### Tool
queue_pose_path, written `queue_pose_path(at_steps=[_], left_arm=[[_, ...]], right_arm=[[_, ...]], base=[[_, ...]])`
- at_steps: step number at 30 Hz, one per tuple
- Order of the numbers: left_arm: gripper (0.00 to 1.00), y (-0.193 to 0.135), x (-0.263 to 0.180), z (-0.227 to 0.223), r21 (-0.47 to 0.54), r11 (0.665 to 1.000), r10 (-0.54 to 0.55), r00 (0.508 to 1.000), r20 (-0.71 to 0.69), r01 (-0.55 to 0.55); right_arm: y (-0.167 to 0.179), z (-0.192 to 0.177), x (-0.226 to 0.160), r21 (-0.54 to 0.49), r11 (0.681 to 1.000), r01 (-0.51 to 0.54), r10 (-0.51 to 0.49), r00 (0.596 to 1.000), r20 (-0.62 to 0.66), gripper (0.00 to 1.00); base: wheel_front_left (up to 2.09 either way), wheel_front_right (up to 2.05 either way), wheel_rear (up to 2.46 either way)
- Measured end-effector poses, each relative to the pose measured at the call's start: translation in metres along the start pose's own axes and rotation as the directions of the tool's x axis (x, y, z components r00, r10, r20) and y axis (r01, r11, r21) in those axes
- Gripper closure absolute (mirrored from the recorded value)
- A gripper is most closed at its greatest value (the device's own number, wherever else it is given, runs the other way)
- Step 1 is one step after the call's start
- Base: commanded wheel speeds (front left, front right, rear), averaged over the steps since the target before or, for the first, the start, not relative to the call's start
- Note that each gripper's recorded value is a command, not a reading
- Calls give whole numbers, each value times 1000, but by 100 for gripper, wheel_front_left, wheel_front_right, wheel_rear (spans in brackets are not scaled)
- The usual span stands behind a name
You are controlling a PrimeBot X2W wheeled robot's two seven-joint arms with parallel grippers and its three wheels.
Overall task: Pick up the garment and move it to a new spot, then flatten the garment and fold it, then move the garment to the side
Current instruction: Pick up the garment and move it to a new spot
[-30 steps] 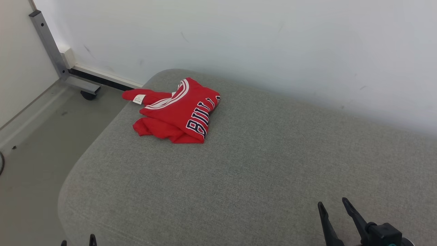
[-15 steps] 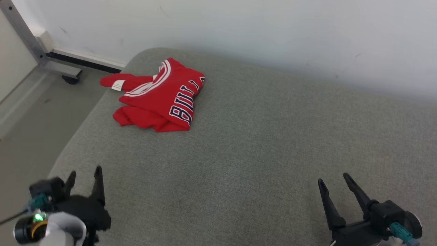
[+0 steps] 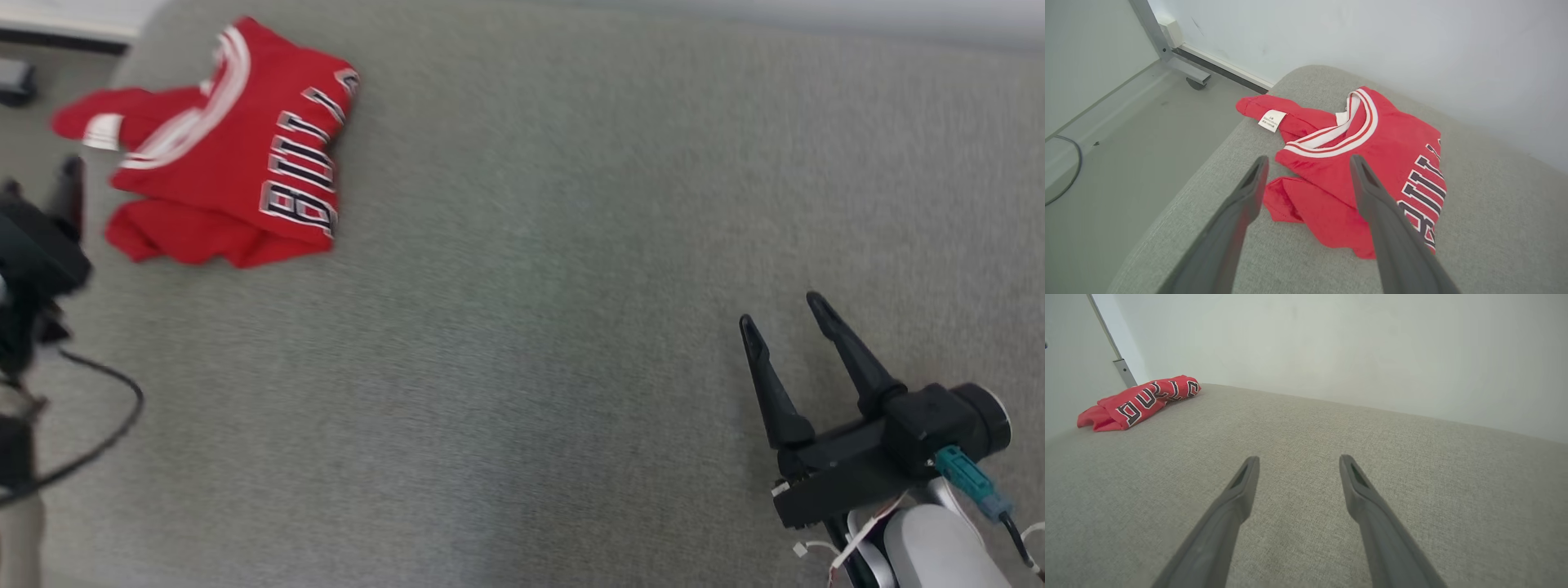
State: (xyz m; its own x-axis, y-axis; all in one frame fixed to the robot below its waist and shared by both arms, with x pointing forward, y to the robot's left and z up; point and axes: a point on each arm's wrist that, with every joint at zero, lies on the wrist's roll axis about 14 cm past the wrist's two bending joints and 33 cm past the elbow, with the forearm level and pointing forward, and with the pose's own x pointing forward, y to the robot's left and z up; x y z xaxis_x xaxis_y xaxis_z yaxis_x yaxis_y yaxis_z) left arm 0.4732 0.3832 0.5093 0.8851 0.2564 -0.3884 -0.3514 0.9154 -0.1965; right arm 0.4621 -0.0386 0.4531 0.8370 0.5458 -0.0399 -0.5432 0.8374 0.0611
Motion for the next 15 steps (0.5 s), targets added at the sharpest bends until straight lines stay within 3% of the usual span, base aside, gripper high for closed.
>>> queue_pose_path(at_steps=[10,15], left_arm=[[0,-25,75,-20,-12,1000,15,967,-253,-18],[0,-50,97,-55,-33,999,-7,914,-406,-7]], right_arm=[[-29,-48,8,45,997,62,-59,996,-64,0],[-37,-58,6,73,992,99,-95,994,-60,0]], base=[[0,0,0],[0,0,0]])
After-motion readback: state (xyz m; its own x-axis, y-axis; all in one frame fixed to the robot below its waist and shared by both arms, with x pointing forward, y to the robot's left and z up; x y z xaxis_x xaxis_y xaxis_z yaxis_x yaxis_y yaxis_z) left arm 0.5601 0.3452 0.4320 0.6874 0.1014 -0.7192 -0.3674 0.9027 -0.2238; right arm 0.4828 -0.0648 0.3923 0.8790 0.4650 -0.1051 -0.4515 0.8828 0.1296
